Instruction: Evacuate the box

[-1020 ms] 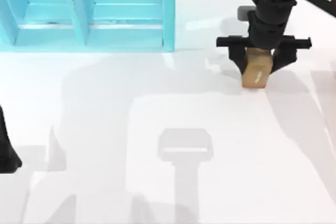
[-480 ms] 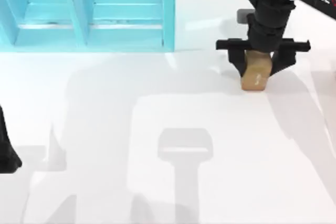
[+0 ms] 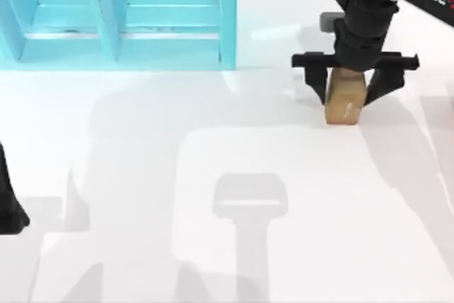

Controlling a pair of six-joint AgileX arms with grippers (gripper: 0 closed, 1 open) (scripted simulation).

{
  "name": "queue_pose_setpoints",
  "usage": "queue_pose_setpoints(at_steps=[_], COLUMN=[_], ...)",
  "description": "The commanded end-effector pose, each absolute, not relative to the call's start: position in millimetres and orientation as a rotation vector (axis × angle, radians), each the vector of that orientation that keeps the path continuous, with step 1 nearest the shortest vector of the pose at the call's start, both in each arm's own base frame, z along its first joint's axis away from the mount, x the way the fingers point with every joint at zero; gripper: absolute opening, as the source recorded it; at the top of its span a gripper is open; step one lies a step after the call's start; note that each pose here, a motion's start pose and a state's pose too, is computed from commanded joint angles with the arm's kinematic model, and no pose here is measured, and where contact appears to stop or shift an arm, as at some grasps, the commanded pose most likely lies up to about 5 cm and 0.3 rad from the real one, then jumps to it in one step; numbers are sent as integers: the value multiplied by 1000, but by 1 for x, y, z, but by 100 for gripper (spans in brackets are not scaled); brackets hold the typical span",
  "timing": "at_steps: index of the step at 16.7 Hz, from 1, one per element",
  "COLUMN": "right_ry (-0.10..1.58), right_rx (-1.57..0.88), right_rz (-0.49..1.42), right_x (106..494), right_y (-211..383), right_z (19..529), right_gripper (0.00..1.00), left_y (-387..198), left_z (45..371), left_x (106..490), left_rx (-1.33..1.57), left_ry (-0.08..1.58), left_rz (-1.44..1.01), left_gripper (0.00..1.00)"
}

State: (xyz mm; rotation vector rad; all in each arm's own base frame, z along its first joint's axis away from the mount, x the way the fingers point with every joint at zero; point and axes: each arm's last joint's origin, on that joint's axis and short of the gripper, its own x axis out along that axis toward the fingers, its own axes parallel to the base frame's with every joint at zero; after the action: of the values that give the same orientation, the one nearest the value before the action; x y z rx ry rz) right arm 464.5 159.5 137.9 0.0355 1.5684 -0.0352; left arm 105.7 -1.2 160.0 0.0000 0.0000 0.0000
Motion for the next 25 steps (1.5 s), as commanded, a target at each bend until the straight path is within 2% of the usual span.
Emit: queue_pose_setpoints(at_steps=[1, 2, 13, 20, 25], right_ry=[1568, 1568, 1589, 1563, 1568], right_rx=[35, 35, 33, 40, 37], right_rz=[-35, -35, -43, -35, -37], right_x=[464, 464, 466, 469, 465], right_y=[159, 159, 160, 161, 159], right_z=[138, 138, 137, 203, 218], right_gripper=[98, 100, 100, 100, 100], left_y=[-1, -1, -1, -1, -1], left_z=[160, 160, 160, 160, 160], left_x=[106, 106, 106, 106, 106], left_rx=[0, 0, 0, 0, 0], left_ry=[0, 0, 0, 0, 0], left_rz=[0, 0, 0, 0, 0], left_gripper=[100, 100, 100, 100, 100])
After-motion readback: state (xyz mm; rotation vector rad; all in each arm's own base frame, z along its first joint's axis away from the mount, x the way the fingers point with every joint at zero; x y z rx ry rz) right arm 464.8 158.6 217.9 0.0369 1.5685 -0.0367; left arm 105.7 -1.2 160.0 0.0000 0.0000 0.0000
